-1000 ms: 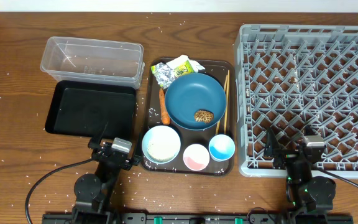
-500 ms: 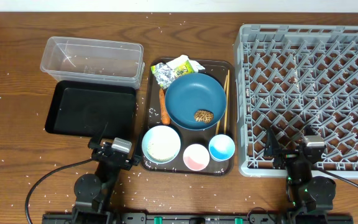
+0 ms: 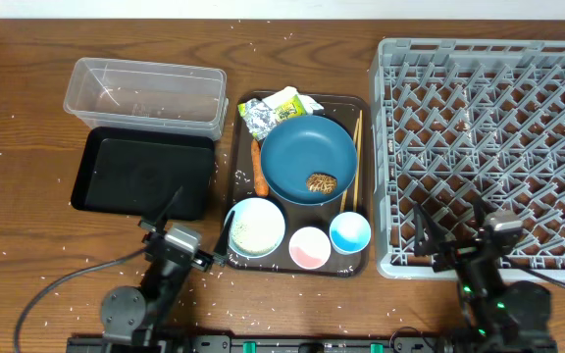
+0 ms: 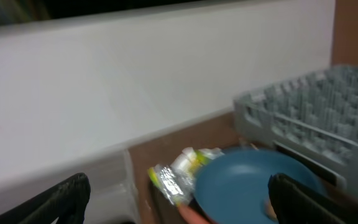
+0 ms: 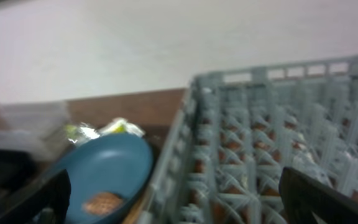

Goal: Sort waste into correct bins and load items into the dishwasher rack

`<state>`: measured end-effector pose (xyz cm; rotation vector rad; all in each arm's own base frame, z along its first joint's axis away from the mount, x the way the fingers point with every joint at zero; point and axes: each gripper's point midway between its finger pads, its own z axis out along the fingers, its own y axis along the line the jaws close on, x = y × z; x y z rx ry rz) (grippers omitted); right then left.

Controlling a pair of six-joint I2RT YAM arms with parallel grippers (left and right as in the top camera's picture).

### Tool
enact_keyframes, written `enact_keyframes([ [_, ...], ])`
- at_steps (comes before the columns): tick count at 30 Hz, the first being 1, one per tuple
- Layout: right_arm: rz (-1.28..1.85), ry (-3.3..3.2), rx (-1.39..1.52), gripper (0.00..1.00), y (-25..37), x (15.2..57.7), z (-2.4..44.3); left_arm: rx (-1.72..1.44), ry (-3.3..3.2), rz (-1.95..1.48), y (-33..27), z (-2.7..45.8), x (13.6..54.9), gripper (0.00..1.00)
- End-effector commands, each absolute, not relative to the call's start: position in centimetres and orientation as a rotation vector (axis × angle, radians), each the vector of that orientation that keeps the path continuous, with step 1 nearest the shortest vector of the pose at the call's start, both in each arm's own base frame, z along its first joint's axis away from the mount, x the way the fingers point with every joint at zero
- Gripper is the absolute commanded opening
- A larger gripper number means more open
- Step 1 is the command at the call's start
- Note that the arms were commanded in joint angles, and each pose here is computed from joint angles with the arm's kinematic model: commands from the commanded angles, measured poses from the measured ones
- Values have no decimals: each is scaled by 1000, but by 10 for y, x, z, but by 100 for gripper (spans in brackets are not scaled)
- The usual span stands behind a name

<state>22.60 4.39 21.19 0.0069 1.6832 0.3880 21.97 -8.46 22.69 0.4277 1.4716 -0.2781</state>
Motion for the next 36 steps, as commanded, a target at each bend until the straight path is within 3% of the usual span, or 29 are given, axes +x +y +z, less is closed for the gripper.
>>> enact_keyframes([
  [1,513,1701,-11,99,60,213,257,375,1540,-386,-88,263,210,92],
  [9,471,2090,-13,99,60,233,273,323,1965,-471,-92,307,228,92],
  [14,447,2291,-48,99,61,262,267,298,2249,-509,-95,303,245,92],
  [20,635,2419,-37,99,82,277,247,153,2466,-696,-111,271,254,92],
  [28,519,2512,111,99,56,285,223,235,2666,-982,-155,238,239,92],
  [36,426,2561,356,99,19,277,211,478,2904,-546,-178,174,209,91],
])
